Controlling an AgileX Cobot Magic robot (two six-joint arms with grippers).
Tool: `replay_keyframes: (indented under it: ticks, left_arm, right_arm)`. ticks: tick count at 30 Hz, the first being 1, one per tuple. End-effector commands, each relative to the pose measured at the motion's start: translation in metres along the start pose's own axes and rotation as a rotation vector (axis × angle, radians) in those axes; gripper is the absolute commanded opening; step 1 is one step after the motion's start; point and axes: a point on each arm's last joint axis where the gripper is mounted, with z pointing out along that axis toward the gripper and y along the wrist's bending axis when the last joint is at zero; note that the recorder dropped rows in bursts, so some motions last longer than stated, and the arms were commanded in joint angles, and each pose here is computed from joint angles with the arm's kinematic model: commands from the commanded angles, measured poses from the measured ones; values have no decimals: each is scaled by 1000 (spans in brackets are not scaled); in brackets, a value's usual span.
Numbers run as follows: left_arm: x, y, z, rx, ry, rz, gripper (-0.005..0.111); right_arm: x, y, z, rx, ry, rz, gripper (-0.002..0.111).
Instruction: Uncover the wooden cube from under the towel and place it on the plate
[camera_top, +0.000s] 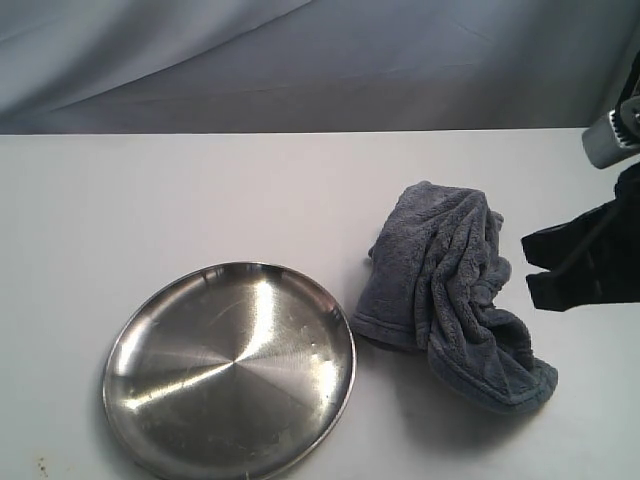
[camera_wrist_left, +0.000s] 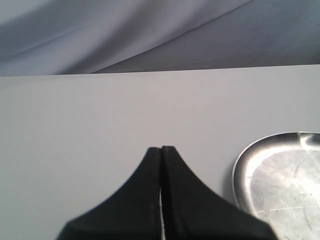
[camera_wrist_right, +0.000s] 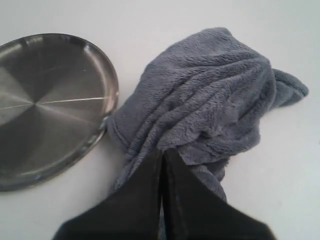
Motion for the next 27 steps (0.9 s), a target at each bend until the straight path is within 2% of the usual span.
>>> replay_keyframes:
  ticks: [1,9,14,19,27]
  left_arm:
    - [0,0,0,0,-11,-8,0]
    - [0,0,0,0,-11,-8,0]
    - [0,0,0,0,-11,-8,0]
    - [0,0,0,0,-11,-8,0]
    - [0,0,0,0,-11,-8,0]
  right_arm:
    - [-7,-3,5,77,20,20,0]
    - [-8,22,25,29,42,-129,0]
    - [-18,21,39,85,100,-126,0]
    - [-34,22,50,82,91,-141,0]
    - [-57,23,67,69,-9,-225,0]
